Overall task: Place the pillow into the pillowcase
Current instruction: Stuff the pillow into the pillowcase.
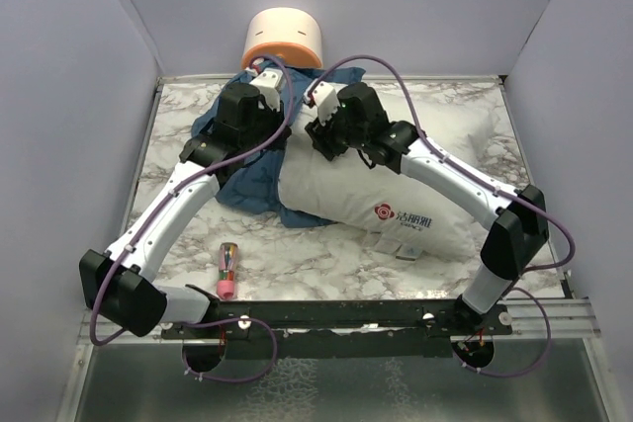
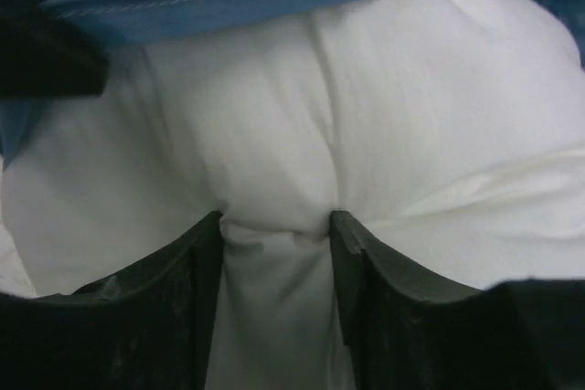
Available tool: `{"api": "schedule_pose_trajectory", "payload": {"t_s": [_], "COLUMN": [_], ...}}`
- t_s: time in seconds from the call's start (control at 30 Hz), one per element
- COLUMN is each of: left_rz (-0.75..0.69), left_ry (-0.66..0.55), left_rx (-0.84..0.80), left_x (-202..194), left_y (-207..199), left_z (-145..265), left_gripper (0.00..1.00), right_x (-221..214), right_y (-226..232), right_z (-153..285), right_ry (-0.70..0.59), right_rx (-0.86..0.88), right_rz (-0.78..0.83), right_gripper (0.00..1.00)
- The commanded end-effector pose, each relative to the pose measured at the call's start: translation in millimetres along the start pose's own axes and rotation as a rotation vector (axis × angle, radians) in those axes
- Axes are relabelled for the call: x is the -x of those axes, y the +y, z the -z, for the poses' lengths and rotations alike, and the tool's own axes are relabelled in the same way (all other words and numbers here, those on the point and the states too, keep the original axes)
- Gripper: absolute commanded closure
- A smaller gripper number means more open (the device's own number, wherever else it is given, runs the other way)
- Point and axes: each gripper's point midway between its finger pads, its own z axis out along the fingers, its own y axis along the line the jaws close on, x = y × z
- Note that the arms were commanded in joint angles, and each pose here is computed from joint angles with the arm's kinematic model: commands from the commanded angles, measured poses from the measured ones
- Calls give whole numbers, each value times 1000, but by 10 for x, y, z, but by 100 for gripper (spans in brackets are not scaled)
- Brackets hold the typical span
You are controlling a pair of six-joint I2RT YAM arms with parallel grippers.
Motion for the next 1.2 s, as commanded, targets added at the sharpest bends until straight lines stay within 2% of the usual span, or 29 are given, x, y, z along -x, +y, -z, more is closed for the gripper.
{"api": "schedule_pose_trajectory", "payload": {"t_s": [0.0, 0.03, 0.07, 0.13, 0.33, 0.4, 0.47, 0.53, 0.63, 0.7, 0.77, 0.8, 0.83, 0.93, 1.0, 1.1, 1.13, 1.17], "left_rz": [122, 168, 188, 254, 393, 422, 467, 568, 702, 686, 655, 639, 620, 540, 492, 496, 511, 524], "left_ry": [-201, -204, -223, -247, -323, -326, -298, -260, -191, -166, -148, -145, -143, -152, -179, -305, -364, -428], "left_rx": [-418, -482, -518, -620, -827, -841, -797, -727, -586, -529, -481, -463, -442, -361, -326, -338, -373, -417], "left_x": [674, 707, 760, 883, 1276, 1272, 1103, 790, 211, 55, 10, 11, 30, 141, 294, 754, 965, 1191], "left_y": [-830, -941, -999, -1160, -1433, -1434, -1319, -1058, -603, -496, -441, -419, -400, -311, -287, -343, -405, -475], "left_z": [429, 487, 519, 612, 790, 746, 562, 295, -65, -141, -154, -142, -119, -10, 153, 540, 700, 863], "left_gripper": [100, 100, 100, 100, 100, 100, 100, 100, 100, 100, 100, 100, 94, 62, 47, 31, 21, 5], "right_x": [-296, -288, -261, -88, 1022, 1352, 1499, 1351, 705, 281, 81, 45, 50, 262, 414, 596, 619, 637], "right_y": [-191, -177, -163, -123, -110, -80, -33, 22, 160, 325, 460, 493, 506, 489, 458, 366, 349, 340], "right_z": [-349, -399, -438, -457, -134, 41, 174, 148, -152, -231, -116, -24, 93, 534, 784, 1068, 1125, 1176], "right_ry": [63, 54, 39, -28, -381, -492, -569, -577, -435, -338, -310, -312, -321, -391, -429, -469, -473, -477], "right_rx": [-123, -107, -87, -36, 125, 171, 210, 229, 232, 268, 312, 322, 322, 313, 297, 247, 235, 229], "right_rz": [-36, -59, -83, -145, -288, -319, -375, -443, -514, -503, -459, -424, -387, -245, -182, -167, -176, -185], "right_gripper": [72, 83, 91, 99, 99, 99, 99, 99, 99, 98, 93, 85, 76, 47, 31, 19, 18, 18]}}
